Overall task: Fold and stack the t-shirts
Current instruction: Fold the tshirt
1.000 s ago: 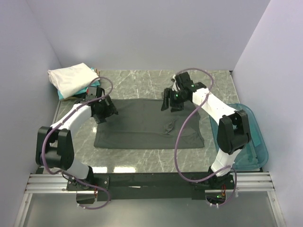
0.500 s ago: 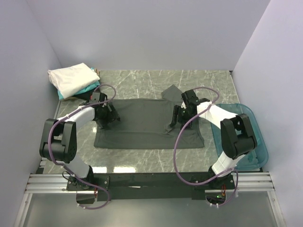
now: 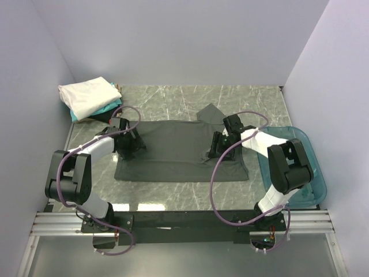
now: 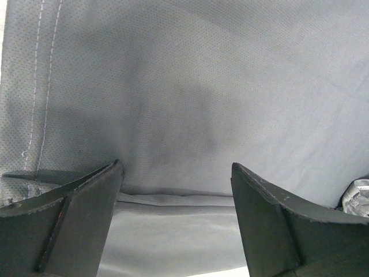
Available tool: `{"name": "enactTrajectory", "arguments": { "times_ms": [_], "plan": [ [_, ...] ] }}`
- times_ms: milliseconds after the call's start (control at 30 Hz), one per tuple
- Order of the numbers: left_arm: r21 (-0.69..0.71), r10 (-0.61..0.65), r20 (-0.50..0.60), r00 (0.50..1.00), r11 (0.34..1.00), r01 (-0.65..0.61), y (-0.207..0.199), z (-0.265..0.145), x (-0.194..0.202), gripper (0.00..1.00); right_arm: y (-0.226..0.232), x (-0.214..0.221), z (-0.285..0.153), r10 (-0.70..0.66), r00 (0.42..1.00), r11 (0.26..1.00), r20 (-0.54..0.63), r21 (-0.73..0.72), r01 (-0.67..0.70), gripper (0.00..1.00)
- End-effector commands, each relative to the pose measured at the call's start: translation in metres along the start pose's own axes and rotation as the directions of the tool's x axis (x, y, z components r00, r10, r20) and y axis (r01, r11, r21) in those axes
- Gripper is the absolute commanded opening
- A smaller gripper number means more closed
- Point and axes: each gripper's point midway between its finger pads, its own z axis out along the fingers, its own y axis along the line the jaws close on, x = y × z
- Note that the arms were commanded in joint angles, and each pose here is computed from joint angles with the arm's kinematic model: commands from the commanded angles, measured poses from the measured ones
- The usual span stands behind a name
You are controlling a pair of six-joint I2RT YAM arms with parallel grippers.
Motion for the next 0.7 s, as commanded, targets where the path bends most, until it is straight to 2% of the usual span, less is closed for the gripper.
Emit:
{"name": "enactTrajectory", "arguments": {
  "times_ms": [0,367,667],
  "plan": [
    [-0.093,-0.015,-0.080,0.997,0.996,0.008,0.033,0.001,0.037,0.84,-0.025,0.036,0.010,0.046,0.995,0.997,-0.088,0.066,-0.040,0.67],
    [-0.091,-0.069,-0.078,0.995,0.994,0.062,0.051,-0.021,0.069,0.84,-0.038,0.075,0.001,0.068,0.989,0.994,-0.130,0.092,-0.057,0.67],
    [-0.058,-0.110,-0.055,0.992,0.993,0.107,0.043,-0.040,0.077,0.84,-0.041,0.096,-0.010,0.063,0.988,0.994,-0.142,0.095,-0.049,0.67]
  ]
}}
